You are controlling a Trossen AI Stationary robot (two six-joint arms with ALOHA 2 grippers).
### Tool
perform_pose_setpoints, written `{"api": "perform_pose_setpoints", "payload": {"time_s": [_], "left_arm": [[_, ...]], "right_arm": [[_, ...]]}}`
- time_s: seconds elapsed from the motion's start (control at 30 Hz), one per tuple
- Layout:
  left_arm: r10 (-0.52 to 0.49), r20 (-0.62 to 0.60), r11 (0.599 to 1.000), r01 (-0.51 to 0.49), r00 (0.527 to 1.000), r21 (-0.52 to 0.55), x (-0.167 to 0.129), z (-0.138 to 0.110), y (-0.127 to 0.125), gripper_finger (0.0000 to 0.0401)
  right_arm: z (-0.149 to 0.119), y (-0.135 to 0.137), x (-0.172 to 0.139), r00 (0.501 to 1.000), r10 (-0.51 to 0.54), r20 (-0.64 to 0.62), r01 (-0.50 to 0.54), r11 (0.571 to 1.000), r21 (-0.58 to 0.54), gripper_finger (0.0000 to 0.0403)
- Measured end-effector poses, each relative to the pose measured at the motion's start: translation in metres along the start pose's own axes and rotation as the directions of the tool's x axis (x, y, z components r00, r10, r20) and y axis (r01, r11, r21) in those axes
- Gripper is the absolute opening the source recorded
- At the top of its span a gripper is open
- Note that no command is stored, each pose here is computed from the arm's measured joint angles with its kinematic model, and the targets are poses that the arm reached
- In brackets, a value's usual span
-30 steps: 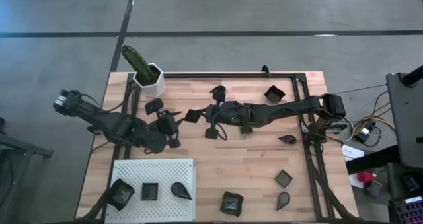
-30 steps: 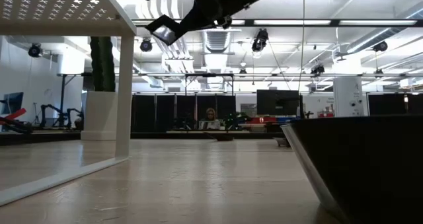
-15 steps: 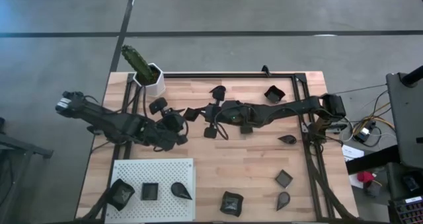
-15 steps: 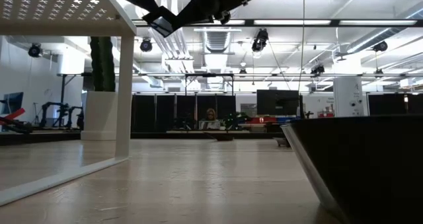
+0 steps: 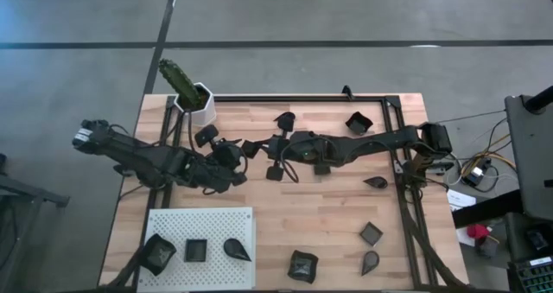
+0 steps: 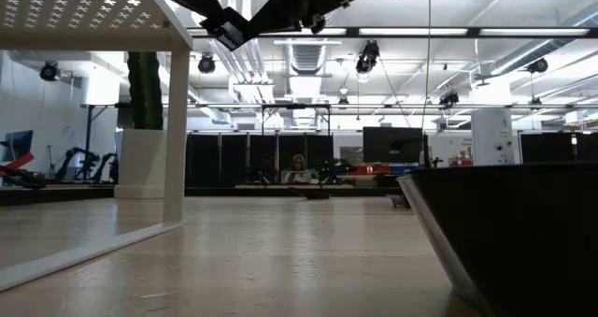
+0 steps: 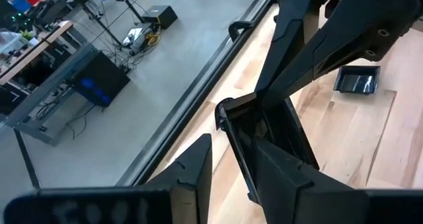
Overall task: Pick & Place Mini shaped plates
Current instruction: Stack the square plate on top of the other square plate on the shelf
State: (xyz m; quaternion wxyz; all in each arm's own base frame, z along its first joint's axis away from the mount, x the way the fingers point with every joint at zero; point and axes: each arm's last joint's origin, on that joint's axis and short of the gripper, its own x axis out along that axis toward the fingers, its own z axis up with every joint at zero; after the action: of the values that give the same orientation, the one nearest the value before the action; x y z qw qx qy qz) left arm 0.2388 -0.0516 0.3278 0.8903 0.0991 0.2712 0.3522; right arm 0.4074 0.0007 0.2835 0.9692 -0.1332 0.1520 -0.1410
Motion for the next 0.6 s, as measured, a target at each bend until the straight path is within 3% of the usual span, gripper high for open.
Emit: {"api": "perform_pose_setpoints", "payload": {"time_s": [0.3, 0.6], "left_arm": [[0.006, 0.0, 1.0, -0.006, 1.0, -0.001, 0.0007, 0.0002, 0.0004, 0.0008], [0.006, 0.0, 1.0, -0.006, 1.0, -0.001, 0.0007, 0.0002, 0.0005, 0.0001]], "right_arm": [[0.0019, -0.0009, -0.0004, 1.0, -0.004, 0.016, 0.004, 1.0, 0.002, 0.0008], [0.0017, -0.0007, -0.0005, 1.0, -0.003, 0.014, 0.003, 1.0, 0.018, 0.0008]]}}
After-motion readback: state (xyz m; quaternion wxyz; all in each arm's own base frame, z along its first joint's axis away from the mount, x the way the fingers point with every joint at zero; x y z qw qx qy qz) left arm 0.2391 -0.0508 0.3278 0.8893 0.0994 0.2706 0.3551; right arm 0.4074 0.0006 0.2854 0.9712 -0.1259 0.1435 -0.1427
